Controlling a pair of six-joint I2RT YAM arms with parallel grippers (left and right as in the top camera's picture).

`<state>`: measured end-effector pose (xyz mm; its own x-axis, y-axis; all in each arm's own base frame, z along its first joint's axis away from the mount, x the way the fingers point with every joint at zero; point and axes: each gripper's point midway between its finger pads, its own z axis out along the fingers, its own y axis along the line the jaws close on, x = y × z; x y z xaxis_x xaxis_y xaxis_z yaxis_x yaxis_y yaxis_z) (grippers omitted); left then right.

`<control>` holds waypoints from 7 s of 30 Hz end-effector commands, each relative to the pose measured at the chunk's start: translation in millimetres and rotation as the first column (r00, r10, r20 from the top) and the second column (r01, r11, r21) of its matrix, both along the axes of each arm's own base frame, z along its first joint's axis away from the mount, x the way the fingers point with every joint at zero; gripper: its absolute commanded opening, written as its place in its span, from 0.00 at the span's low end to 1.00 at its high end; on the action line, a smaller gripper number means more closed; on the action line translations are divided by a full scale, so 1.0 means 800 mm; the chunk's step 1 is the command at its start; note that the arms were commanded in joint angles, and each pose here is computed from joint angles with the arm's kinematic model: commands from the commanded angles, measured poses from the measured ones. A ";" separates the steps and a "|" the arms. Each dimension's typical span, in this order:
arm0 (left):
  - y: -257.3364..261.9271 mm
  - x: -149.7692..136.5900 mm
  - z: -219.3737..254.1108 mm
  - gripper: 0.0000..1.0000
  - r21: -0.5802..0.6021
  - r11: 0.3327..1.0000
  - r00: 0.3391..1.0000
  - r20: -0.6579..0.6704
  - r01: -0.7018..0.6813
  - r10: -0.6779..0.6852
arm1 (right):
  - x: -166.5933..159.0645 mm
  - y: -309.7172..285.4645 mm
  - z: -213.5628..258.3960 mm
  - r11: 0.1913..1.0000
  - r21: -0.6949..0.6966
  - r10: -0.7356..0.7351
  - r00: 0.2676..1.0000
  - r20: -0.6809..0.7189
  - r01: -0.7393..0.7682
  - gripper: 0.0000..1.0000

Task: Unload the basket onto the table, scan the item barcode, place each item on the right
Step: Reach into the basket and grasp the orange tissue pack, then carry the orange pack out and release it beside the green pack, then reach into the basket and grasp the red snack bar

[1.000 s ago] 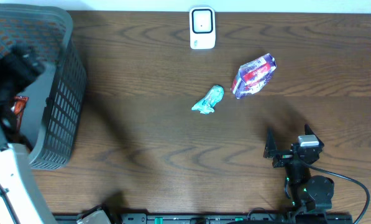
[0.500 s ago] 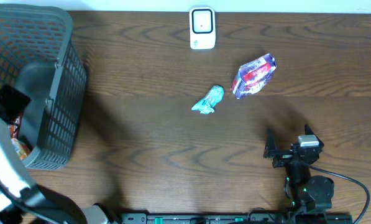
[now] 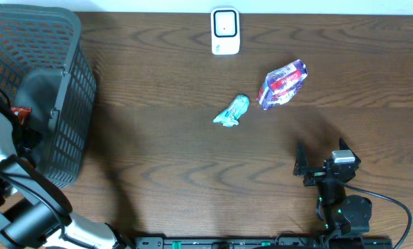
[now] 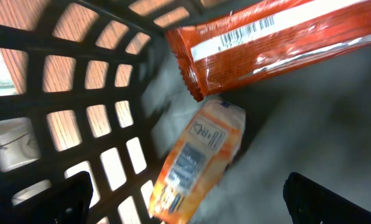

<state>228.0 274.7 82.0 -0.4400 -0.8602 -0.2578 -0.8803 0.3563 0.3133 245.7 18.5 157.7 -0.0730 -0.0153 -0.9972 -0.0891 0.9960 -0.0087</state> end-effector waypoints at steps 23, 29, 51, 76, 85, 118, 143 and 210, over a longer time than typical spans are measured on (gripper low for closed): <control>-0.006 0.014 -0.028 0.07 -0.156 0.988 0.996 0.093 0.003 0.011 | 0.000 0.000 -0.002 1.000 -0.008 -0.002 1.000 0.000 0.002 0.99; -0.014 0.082 0.099 0.07 -0.063 0.991 0.871 0.486 0.114 -0.070 | 0.000 0.000 -0.002 1.000 -0.008 -0.002 1.000 0.000 0.002 0.99; -0.458 0.210 0.351 0.07 0.209 0.479 -0.026 0.933 0.853 -0.360 | 0.000 0.000 -0.001 1.000 -0.009 -0.002 1.000 0.000 0.002 0.99; -0.644 0.248 0.023 0.66 -0.165 0.244 0.284 0.734 0.956 -0.616 | 0.000 0.000 -0.001 1.000 -0.008 -0.002 1.000 0.000 0.002 0.99; -0.566 0.286 0.200 0.68 0.118 0.356 0.082 0.863 0.927 -0.498 | 0.000 0.000 -0.002 1.000 -0.008 -0.002 1.000 0.000 0.002 0.99; 0.017 0.124 0.079 0.87 0.197 0.577 0.587 0.008 0.793 -0.809 | 0.000 0.000 -0.002 1.000 -0.008 -0.002 1.000 0.000 0.002 0.99; 0.031 0.101 -0.040 0.73 -0.049 0.391 0.392 0.018 0.919 -0.920 | 0.000 0.000 -0.002 1.000 -0.009 -0.002 1.000 0.000 0.002 0.99; -0.068 0.247 0.234 0.96 0.494 0.745 0.368 0.658 0.448 -0.657 | 0.000 0.000 -0.001 1.000 -0.008 -0.002 1.000 0.000 0.002 0.99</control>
<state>420.9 210.9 292.1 -0.2982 -0.3636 -0.8825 -0.3822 0.8927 -0.2387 245.7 18.5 157.7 -0.0730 -0.0149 -0.9972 -0.0891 0.9960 -0.0083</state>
